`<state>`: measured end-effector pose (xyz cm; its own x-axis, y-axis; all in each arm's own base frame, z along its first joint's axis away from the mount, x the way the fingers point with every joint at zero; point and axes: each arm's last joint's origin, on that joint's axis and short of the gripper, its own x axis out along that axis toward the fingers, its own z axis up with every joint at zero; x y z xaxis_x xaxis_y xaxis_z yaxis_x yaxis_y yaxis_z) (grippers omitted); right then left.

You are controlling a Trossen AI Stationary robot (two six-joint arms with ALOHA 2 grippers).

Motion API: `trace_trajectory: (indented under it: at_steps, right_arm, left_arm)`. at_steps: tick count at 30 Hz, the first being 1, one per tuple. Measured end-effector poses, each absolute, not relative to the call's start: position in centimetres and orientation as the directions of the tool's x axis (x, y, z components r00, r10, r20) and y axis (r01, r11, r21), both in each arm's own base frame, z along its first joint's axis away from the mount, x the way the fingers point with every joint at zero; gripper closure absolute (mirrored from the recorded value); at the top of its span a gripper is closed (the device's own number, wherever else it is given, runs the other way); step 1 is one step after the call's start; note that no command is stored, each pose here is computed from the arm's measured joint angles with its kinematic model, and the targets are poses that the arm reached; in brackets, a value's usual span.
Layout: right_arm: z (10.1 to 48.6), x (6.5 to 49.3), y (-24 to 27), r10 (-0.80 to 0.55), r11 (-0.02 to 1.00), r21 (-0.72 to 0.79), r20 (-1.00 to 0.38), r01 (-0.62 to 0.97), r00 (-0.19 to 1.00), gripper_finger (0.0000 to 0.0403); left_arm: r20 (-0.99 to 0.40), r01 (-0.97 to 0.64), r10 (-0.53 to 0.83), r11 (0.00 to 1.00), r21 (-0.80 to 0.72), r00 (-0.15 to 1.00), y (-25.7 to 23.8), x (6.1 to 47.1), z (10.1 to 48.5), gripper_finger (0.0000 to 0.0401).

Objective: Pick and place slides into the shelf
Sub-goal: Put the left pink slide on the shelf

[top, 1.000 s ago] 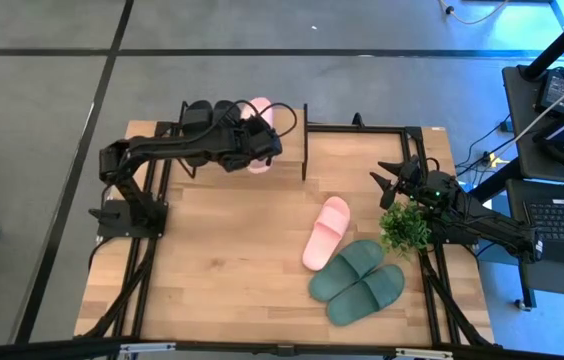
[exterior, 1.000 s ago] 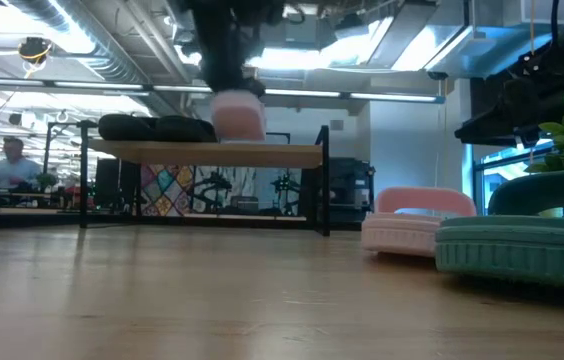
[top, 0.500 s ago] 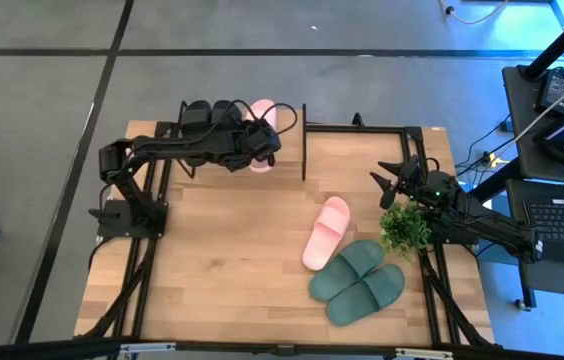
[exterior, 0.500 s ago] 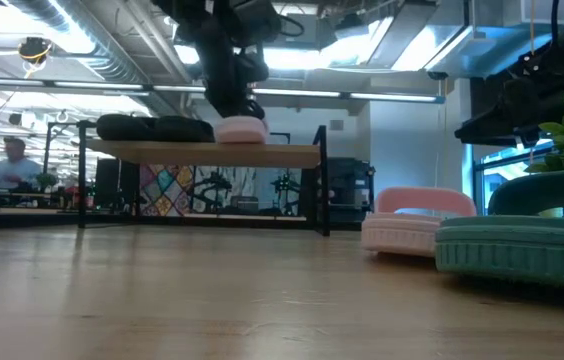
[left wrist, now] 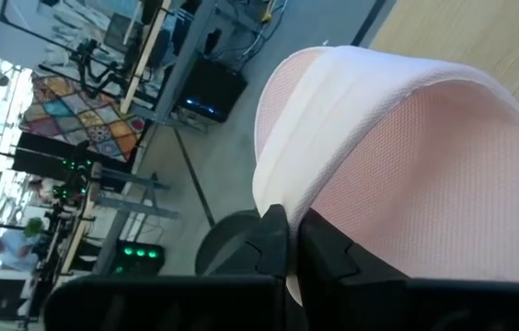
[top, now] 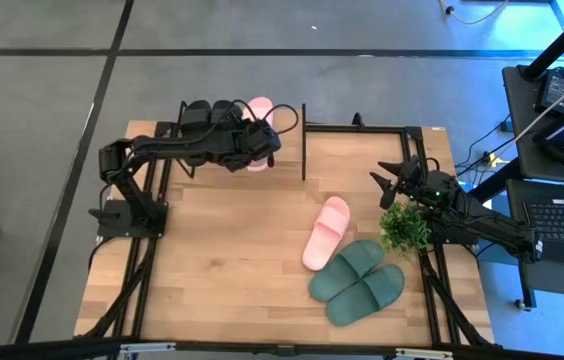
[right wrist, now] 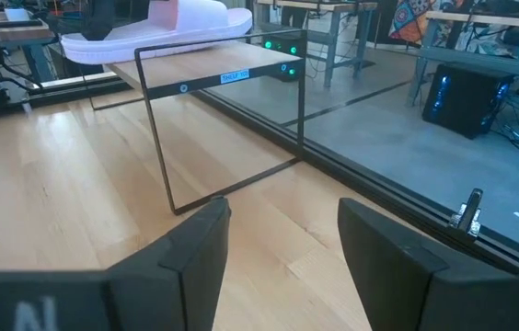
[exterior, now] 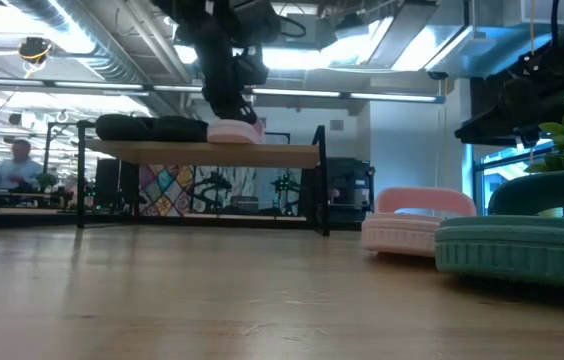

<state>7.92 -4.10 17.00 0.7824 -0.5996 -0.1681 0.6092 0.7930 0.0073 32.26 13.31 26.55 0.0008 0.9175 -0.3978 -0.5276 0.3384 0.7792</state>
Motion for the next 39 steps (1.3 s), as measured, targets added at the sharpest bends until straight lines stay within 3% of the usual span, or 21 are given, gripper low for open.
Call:
trace_trajectory:
  at_steps: [10,19,31,39]
  right_arm:
    - [17.00,7.92,-4.10,-0.600,0.793,0.007,-0.168,0.609,0.782,0.0197]
    - [17.00,7.92,-4.10,-0.600,0.793,0.004,-0.168,0.609,0.782,0.0197]
    - [17.00,7.92,-4.10,-0.600,0.793,0.004,-0.168,0.609,0.782,0.0197]
    - [17.00,7.92,-4.10,-0.600,0.793,0.003,-0.168,0.609,0.782,0.0197]
  left_arm:
    - [-0.419,-0.498,0.908,0.357,0.790,-0.013,13.93,31.86,26.46,0.0399]
    - [-0.434,-0.499,0.901,0.376,0.781,-0.001,14.03,31.84,26.46,0.0362]
    - [-0.436,-0.513,0.900,0.374,0.772,-0.001,14.04,31.83,26.44,0.0351]
    - [-0.443,-0.542,0.896,0.375,0.752,0.006,14.03,31.85,26.41,0.0295]
